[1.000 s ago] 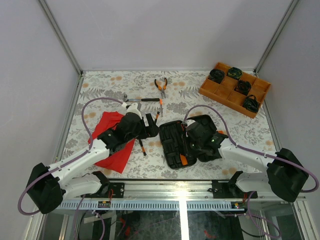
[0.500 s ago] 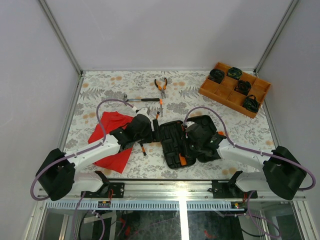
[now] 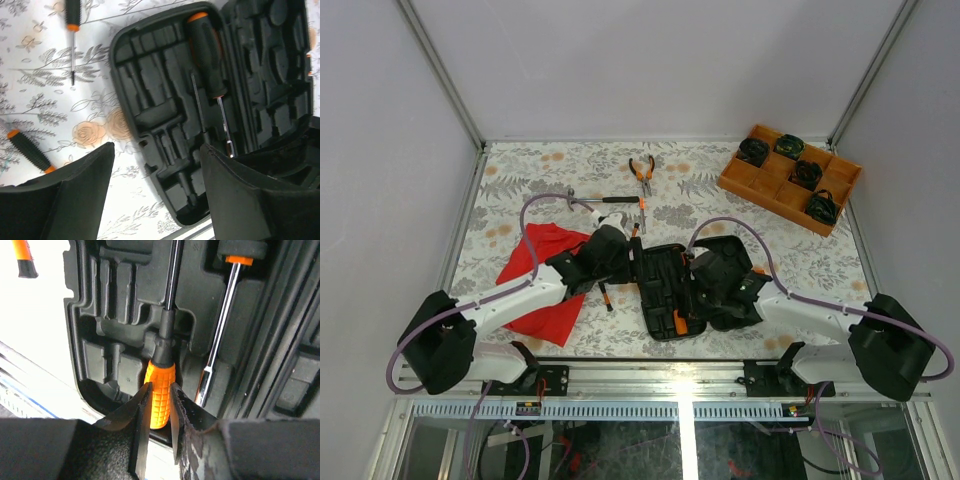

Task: Sort the tools into containers
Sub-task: Place the screwdriver in the storage box.

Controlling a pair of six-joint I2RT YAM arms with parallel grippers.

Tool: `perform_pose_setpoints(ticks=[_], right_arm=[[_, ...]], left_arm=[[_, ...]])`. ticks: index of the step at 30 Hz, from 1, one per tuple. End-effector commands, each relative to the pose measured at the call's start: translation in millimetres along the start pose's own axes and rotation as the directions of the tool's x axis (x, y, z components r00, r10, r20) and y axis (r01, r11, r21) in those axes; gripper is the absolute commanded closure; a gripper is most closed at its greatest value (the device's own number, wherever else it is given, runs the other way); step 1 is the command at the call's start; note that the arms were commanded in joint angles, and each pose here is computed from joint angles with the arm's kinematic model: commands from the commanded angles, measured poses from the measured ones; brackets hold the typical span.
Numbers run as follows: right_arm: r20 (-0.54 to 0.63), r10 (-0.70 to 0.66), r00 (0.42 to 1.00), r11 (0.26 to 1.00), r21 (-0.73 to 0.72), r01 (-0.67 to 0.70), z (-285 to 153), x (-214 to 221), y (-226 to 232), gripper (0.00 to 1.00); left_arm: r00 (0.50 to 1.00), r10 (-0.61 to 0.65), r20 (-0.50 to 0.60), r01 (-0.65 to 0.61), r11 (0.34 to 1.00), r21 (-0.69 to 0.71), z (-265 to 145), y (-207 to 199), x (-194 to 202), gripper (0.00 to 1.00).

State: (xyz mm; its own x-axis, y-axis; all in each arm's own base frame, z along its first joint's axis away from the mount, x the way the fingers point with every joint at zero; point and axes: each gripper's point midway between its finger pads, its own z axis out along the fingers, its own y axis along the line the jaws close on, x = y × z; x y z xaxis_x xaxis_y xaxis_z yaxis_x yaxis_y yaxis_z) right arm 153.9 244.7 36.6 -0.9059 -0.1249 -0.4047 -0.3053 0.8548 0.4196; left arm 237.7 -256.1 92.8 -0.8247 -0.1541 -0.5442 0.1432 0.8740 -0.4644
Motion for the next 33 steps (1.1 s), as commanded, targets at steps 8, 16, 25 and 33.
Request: perform_pose_setpoints(ticks=[8, 16, 25, 33], right_arm=[[0.178, -0.002, 0.984, 0.999, 0.047, -0.006, -34, -42, 8, 0.65], [0.193, 0.044, 0.98, 0.997, 0.055, -0.056, -25, -44, 7, 0.68], [0.234, 0.043, 0.971, 0.928, 0.352, -0.125, -42, -37, -56, 0.64], [0.166, 0.034, 0.986, 0.959, 0.273, -0.079, -39, -26, -51, 0.55]], left_arm=[[0.995, 0.069, 0.073, -0.068, 0.997, -0.022, 3, -33, -28, 0.38], [0.995, 0.076, 0.067, -0.074, 0.997, -0.039, 6, -35, -30, 0.43], [0.994, 0.069, 0.08, -0.059, 0.992, -0.114, -1, 1, -26, 0.41], [0.996, 0.053, 0.066, -0.045, 0.992, -0.119, -3, 16, -26, 0.41]])
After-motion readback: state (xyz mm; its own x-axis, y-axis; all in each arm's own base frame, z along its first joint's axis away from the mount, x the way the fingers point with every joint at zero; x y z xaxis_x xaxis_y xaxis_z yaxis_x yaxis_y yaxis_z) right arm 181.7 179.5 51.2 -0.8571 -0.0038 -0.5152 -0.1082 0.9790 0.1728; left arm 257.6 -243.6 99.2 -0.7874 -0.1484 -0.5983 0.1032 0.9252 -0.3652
